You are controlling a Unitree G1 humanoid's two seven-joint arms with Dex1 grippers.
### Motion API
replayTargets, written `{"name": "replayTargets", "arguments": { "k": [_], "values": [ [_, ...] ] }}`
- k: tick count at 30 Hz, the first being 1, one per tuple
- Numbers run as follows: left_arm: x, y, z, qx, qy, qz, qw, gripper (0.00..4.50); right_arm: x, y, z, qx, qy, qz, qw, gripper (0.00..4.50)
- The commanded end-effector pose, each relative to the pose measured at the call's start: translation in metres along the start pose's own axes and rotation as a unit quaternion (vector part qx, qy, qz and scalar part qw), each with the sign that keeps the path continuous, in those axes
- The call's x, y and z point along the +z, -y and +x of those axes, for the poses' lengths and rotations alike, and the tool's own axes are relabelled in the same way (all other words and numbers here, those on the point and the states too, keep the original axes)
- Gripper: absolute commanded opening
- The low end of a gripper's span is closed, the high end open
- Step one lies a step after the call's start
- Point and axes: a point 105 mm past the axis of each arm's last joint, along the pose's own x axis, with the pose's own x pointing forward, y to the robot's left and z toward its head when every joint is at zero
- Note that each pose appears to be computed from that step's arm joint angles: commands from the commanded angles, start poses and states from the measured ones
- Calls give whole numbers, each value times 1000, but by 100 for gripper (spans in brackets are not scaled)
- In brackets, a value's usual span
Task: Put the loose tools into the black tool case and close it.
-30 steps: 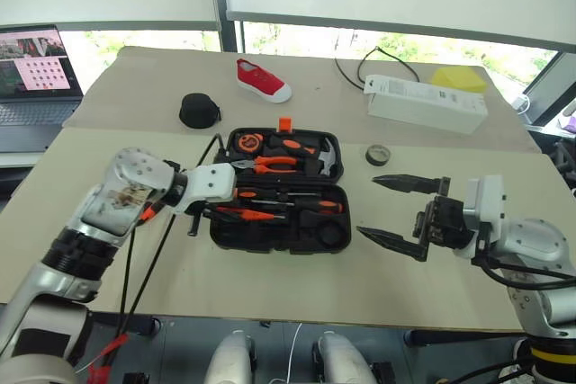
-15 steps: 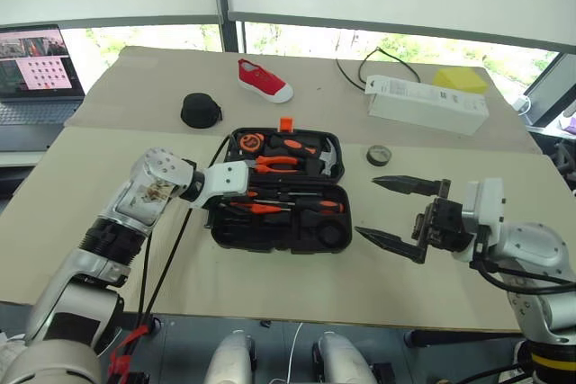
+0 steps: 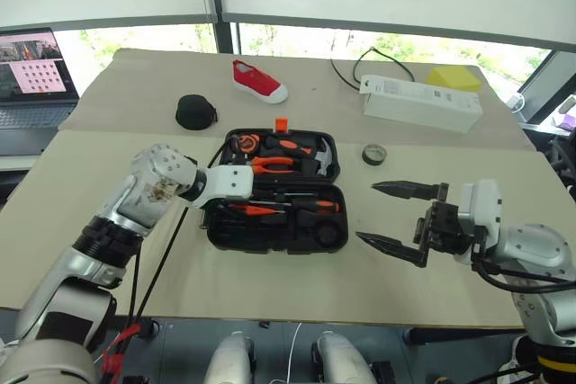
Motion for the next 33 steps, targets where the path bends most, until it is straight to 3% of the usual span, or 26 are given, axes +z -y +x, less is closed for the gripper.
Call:
{"name": "replayTargets", "arguments": {
  "k": [1, 4, 9, 11, 12, 15, 16, 20, 27, 30, 33],
  "values": [
    [-30, 21, 17, -44, -45, -46, 997, 48, 8, -1, 1, 16, 1, -8, 1000, 450],
    [-32, 19, 19, -38, -44, -56, 997, 48, 9, -1, 2, 21, -1, -6, 1000, 450],
    [-17, 15, 22, -32, 10, -64, 997, 48, 9, -1, 4, 28, 0, -4, 1000, 450],
    [-10, 13, 19, -27, 38, -66, 997, 148, 9, -1, 4, 29, 2, -4, 1000, 450],
    [-2, 10, 14, -21, 74, -62, 995, 161, 10, -1, 4, 30, 5, -3, 1000, 450],
    [12, 1, -4, 8, 135, -40, 990, 288, 11, -2, 3, 31, 9, 0, 999, 450],
    [14, 1, -8, 8, 143, -34, 989, 308, 10, -2, 3, 30, 9, 1, 999, 450],
    [23, -4, -29, 30, 169, -7, 985, 308, 10, 0, 0, 32, 6, 3, 999, 450],
    [5, -11, -40, 72, 151, 10, 986, 308, 10, 1, 3, 38, 10, 4, 999, 450],
    [0, -20, -35, 96, 173, -5, 980, 241, 10, 1, 6, 36, 16, 4, 999, 450],
    [-4, -28, -25, 112, 192, -31, 975, 125, 10, 1, 7, 32, 21, 4, 999, 450]
  ]
}}
